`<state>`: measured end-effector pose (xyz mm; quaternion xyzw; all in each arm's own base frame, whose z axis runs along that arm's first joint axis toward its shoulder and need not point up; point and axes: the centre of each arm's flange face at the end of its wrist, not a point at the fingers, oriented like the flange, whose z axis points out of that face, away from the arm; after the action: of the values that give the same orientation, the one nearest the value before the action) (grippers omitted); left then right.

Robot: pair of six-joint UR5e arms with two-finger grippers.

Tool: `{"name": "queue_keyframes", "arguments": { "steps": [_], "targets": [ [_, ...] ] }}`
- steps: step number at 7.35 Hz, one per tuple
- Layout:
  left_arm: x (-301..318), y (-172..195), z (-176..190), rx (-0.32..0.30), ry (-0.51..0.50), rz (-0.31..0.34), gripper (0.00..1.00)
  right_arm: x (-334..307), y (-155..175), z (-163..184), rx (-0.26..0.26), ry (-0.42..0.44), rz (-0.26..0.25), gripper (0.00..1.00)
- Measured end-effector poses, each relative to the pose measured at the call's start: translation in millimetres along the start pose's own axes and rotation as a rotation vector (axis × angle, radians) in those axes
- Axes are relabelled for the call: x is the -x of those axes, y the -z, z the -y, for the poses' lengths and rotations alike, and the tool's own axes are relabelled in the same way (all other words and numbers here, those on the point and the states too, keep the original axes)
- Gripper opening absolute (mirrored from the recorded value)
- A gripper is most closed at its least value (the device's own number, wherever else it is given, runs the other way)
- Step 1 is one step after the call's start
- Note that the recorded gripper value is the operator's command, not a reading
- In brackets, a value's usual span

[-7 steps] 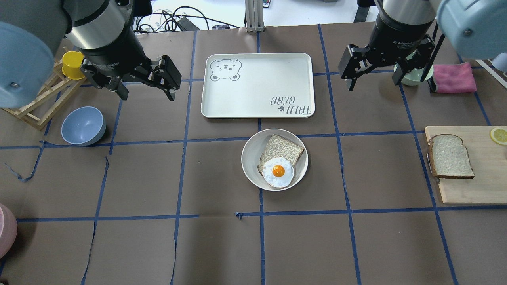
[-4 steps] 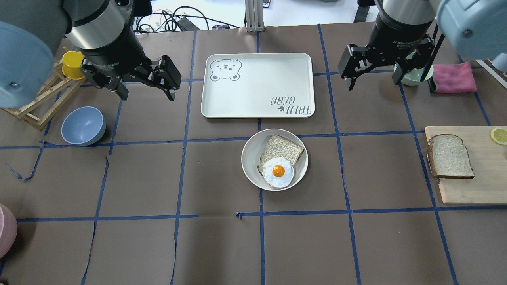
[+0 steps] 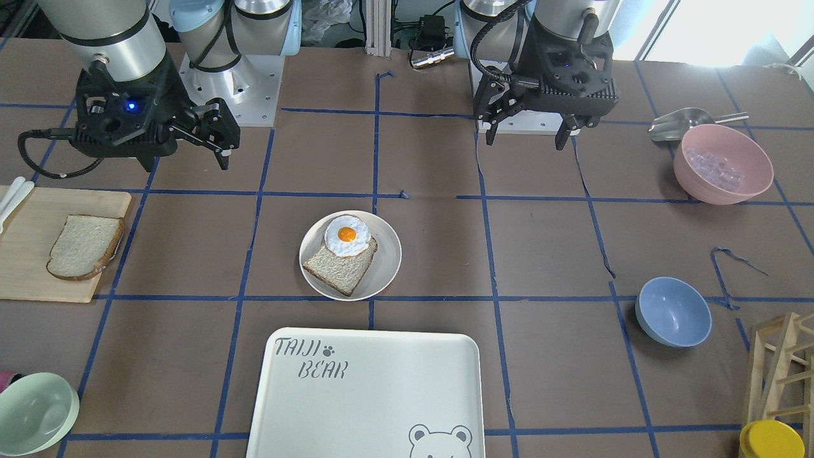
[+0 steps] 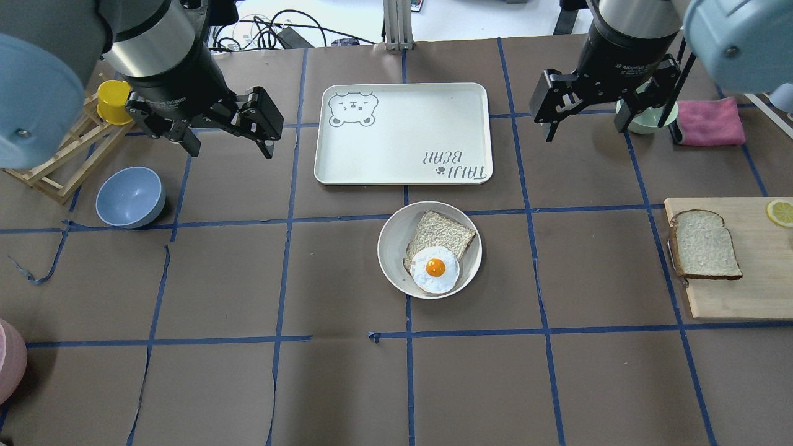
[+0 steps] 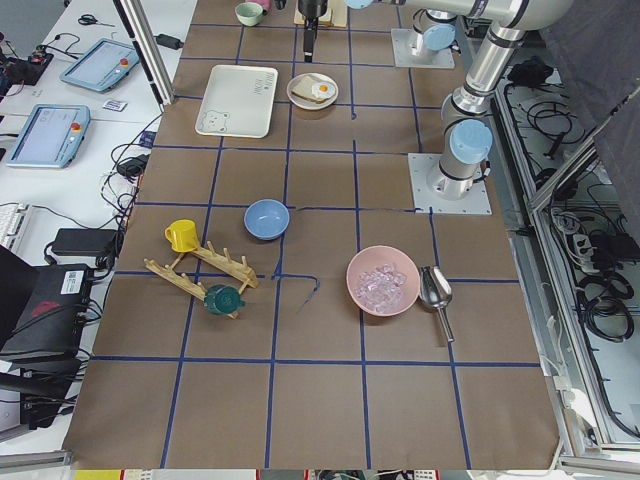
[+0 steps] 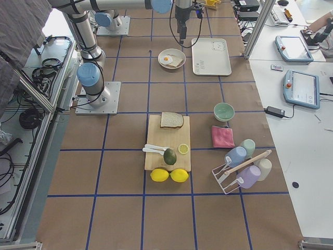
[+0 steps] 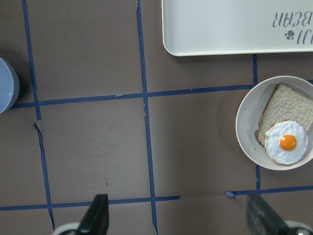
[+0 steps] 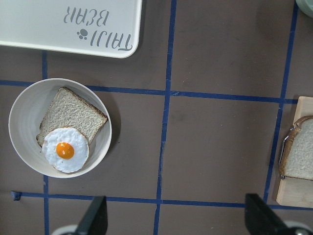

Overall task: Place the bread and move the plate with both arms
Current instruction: 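Move the right gripper toward the wooden cutting board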

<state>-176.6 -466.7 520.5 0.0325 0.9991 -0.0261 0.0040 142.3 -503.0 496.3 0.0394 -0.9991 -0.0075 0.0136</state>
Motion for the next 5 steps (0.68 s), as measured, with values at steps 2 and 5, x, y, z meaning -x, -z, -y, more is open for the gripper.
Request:
{"name": "queue_keyframes", "arguments": {
  "steps": [2,5],
  "targets": [
    [0.0,0.4,0.1,-0.001,0.0,0.0,1.0,0.4,-0.6,-0.4,0.003,0.001,0.0,1.0],
    [0.0,0.3,0.1,-0.001,0.0,0.0,1.0,-0.4,-1.3,-1.2,0.013,0.0,0.0,1.0]
  ]
}}
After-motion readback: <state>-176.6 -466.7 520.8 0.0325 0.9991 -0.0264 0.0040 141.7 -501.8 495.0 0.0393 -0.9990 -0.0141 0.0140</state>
